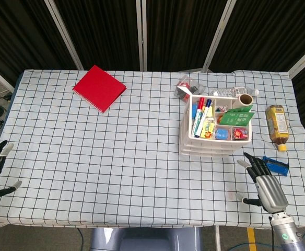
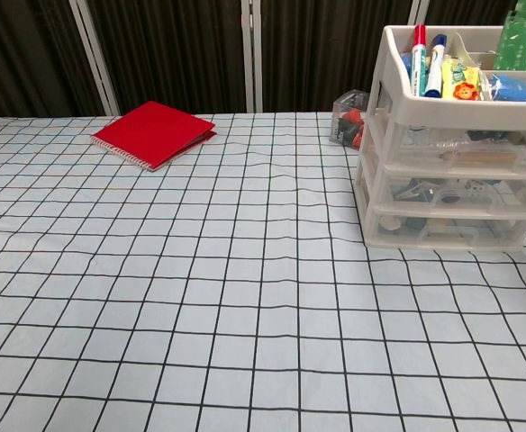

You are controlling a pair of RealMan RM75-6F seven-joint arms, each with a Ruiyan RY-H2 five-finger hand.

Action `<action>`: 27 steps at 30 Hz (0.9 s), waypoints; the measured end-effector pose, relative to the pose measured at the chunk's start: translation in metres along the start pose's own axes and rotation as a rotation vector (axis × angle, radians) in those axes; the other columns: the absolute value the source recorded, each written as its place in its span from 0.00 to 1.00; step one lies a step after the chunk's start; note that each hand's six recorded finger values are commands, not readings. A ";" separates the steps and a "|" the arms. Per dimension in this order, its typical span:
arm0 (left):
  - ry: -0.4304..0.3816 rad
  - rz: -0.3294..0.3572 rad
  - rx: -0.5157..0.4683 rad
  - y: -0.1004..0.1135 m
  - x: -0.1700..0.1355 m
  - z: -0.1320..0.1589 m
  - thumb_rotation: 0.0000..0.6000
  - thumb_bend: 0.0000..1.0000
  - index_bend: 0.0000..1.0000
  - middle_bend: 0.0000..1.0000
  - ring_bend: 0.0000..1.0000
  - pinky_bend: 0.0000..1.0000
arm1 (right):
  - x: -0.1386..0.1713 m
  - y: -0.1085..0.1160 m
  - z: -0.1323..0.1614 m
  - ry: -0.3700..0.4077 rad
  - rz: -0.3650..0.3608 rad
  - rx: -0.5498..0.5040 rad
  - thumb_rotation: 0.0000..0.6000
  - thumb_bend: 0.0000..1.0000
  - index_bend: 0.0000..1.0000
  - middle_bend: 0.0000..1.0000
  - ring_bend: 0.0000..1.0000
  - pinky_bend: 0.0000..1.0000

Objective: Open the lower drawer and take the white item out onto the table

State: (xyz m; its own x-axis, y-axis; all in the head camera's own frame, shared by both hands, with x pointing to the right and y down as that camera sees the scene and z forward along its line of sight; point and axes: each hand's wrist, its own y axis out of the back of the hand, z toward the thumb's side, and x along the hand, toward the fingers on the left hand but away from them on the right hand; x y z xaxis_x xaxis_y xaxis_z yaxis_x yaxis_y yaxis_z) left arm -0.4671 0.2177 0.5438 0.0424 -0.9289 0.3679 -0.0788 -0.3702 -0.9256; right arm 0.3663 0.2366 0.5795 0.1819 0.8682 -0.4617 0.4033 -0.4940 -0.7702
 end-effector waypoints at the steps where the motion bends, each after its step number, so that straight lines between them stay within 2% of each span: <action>1: -0.001 0.001 0.000 0.000 0.000 0.000 1.00 0.11 0.00 0.00 0.00 0.00 | -0.003 -0.002 0.005 0.007 -0.001 -0.045 1.00 0.04 0.04 0.23 0.23 0.38; 5: -0.003 0.009 -0.006 0.002 -0.001 0.001 1.00 0.11 0.00 0.00 0.00 0.00 | -0.018 -0.010 0.022 0.015 -0.003 -0.241 1.00 0.08 0.05 0.59 0.60 0.61; 8: -0.004 0.012 -0.009 0.003 -0.001 0.000 1.00 0.11 0.00 0.00 0.00 0.00 | -0.030 -0.019 0.029 -0.016 0.018 -0.409 1.00 0.16 0.05 0.77 0.77 0.69; 10: -0.004 0.014 -0.010 0.003 -0.001 0.000 1.00 0.11 0.00 0.00 0.00 0.00 | -0.037 -0.028 0.033 -0.044 0.045 -0.508 1.00 0.22 0.05 0.84 0.84 0.71; 14: -0.006 0.015 -0.011 0.003 0.000 0.000 1.00 0.11 0.00 0.00 0.00 0.00 | -0.046 -0.045 0.040 -0.085 0.109 -0.647 1.00 0.32 0.05 0.90 0.89 0.74; 19: -0.008 0.021 -0.015 0.004 0.000 0.000 1.00 0.11 0.00 0.00 0.00 0.00 | -0.053 -0.062 0.048 -0.112 0.157 -0.777 1.00 0.38 0.05 0.91 0.91 0.75; 27: -0.007 0.025 -0.016 0.005 0.000 0.000 1.00 0.11 0.00 0.00 0.00 0.00 | -0.059 -0.069 0.050 -0.123 0.162 -0.824 1.00 0.42 0.04 0.91 0.91 0.75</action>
State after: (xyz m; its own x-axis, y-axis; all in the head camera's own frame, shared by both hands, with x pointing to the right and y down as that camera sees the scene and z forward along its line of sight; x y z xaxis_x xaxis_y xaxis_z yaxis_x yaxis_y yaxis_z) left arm -0.4675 0.2161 0.5395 0.0476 -0.9376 0.3443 -0.0954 -0.3474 -0.9328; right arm 0.2832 0.2167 0.6380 0.2143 0.7552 -0.6195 0.9140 -0.3788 -0.1456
